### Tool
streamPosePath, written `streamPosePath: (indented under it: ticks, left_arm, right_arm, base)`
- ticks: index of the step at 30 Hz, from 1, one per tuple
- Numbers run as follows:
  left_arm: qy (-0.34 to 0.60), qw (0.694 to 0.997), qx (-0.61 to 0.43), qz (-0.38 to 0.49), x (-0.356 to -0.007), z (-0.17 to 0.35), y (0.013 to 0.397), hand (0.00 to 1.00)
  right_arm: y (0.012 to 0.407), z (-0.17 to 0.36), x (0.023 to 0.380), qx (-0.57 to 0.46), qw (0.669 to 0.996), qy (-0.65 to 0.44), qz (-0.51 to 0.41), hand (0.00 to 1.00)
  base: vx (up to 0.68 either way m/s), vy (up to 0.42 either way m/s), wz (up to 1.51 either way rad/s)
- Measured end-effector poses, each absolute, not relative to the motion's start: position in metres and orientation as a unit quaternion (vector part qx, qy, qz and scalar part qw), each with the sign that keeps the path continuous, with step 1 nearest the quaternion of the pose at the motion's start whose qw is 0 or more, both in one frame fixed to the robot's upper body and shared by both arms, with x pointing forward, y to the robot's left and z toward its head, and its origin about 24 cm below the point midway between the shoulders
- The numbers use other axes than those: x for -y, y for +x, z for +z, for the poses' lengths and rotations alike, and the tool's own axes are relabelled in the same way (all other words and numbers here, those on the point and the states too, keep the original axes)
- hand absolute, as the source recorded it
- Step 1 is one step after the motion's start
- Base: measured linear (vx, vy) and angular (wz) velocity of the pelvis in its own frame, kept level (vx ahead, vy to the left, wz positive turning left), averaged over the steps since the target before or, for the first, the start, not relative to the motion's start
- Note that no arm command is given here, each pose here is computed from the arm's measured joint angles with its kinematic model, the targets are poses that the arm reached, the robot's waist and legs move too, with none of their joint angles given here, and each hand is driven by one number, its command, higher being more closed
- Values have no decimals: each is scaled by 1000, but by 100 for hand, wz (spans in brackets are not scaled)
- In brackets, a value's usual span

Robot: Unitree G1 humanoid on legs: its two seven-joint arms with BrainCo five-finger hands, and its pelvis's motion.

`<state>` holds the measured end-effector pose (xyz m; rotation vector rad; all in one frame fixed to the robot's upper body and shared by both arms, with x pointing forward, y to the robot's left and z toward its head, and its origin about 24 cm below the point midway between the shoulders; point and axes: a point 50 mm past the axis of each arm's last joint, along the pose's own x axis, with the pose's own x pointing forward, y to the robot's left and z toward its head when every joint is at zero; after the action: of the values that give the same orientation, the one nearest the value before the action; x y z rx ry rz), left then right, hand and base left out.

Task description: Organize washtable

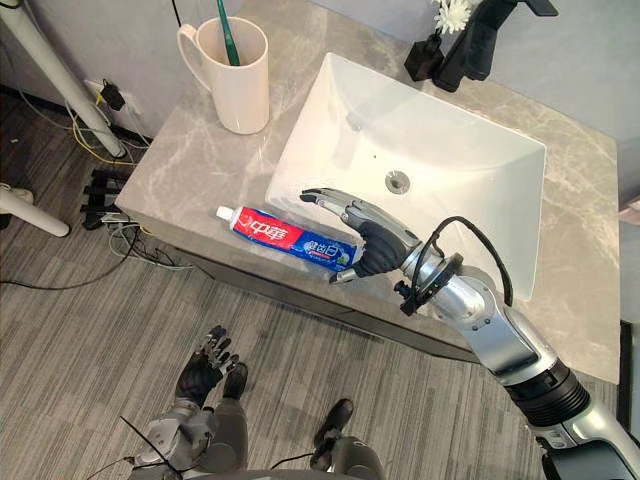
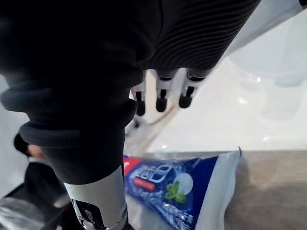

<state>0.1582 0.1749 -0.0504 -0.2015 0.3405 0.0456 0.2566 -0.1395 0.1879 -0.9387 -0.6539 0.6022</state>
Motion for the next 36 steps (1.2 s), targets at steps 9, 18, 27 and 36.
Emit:
streamPosePath:
  ticks: [9, 18, 27, 36]
  left_arm:
    - [-100, 980, -170, 23, -175, -51, 158, 0]
    - [-98, 979, -176, 24, -175, -53, 159, 0]
    - [-91, 980, -175, 32, -177, -53, 160, 0]
    - [-84, 981, -169, 38, -183, -51, 163, 0]
  right_arm:
    - [255, 182, 137, 301, 807, -423, 281, 0]
    - [255, 177, 136, 295, 813, -415, 282, 0]
    - [261, 174, 137, 281, 824, -409, 274, 0]
    - [267, 198, 132, 328, 816, -405, 251, 0]
  base:
    - [-7, 1, 0]
    - [-9, 2, 3]
    - [0, 0, 0]
    - [-18, 16, -7]
